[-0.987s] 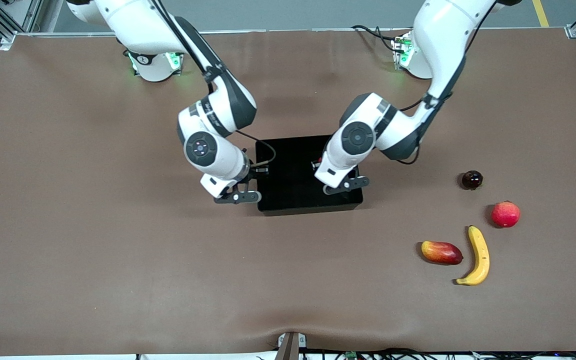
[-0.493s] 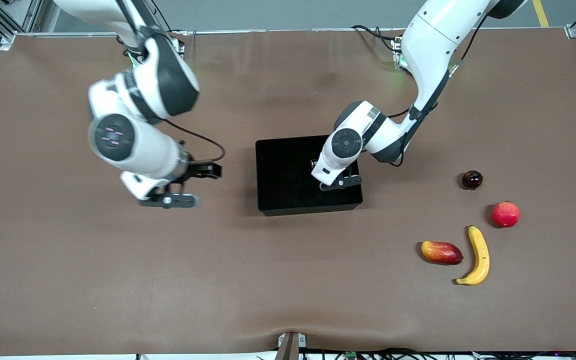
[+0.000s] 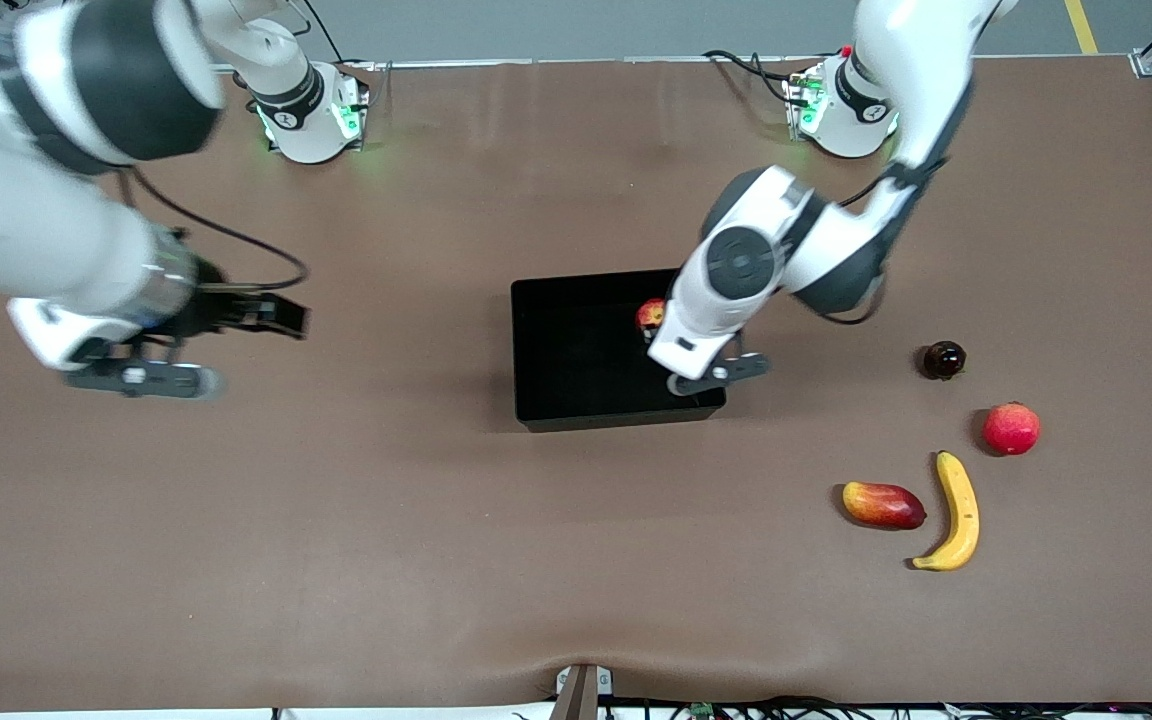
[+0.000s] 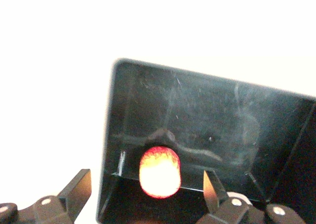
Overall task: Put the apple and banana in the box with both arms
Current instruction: 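Move the left gripper to the banana while the right gripper withdraws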
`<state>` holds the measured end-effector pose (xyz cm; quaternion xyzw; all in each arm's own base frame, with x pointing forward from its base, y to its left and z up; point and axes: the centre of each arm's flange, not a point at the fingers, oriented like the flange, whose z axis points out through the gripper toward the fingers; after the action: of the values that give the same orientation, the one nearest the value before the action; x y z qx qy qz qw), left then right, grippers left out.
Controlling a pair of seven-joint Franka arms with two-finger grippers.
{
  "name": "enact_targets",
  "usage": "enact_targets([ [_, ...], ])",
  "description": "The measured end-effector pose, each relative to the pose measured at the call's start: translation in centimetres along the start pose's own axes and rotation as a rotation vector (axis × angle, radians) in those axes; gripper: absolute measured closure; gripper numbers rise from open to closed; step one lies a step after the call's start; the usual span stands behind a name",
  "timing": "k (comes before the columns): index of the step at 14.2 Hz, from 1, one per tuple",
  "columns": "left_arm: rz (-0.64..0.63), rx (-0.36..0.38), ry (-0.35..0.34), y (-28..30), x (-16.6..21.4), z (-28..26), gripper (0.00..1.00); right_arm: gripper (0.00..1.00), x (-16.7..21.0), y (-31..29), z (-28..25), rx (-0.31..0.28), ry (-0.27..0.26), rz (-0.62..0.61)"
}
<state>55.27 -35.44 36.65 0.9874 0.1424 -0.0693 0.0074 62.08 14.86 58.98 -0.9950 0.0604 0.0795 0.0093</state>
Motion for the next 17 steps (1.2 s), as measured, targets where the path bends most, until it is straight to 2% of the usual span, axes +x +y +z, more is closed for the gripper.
enact_targets([
  [1, -0.020, 0.004, 0.028, -1.5, 1.6, -1.8, 0.00, 0.00, 0.2, 2.1, -0.6, -0.014, 0.005, 0.016],
  [3, -0.017, 0.062, 0.089, -6.0, 6.0, -2.4, 0.00, 0.00, -0.1, 5.5, -1.8, -0.018, 0.017, 0.046],
  [6, 0.049, 0.192, 0.140, -15.0, 13.8, 0.3, 0.00, 0.00, -1.2, 11.4, -3.6, 0.012, 0.026, 0.009],
  [7, 0.072, 0.208, 0.160, -18.0, 16.4, 1.5, 0.00, 0.00, -1.6, 14.0, -4.0, 0.027, 0.025, -0.009],
  [11, 0.177, 0.216, 0.223, -26.8, 23.2, 7.3, 0.00, 0.00, -3.9, 20.9, -4.5, 0.062, 0.030, -0.066],
  [15, 0.252, 0.218, 0.242, -31.4, 26.7, 9.3, 0.00, 0.00, -5.7, 21.9, -4.6, 0.074, 0.044, -0.084],
  [17, 0.290, 0.203, 0.259, -33.0, 28.0, 10.0, 0.00, 0.00, -6.4, 21.5, -4.8, 0.076, 0.072, -0.093],
])
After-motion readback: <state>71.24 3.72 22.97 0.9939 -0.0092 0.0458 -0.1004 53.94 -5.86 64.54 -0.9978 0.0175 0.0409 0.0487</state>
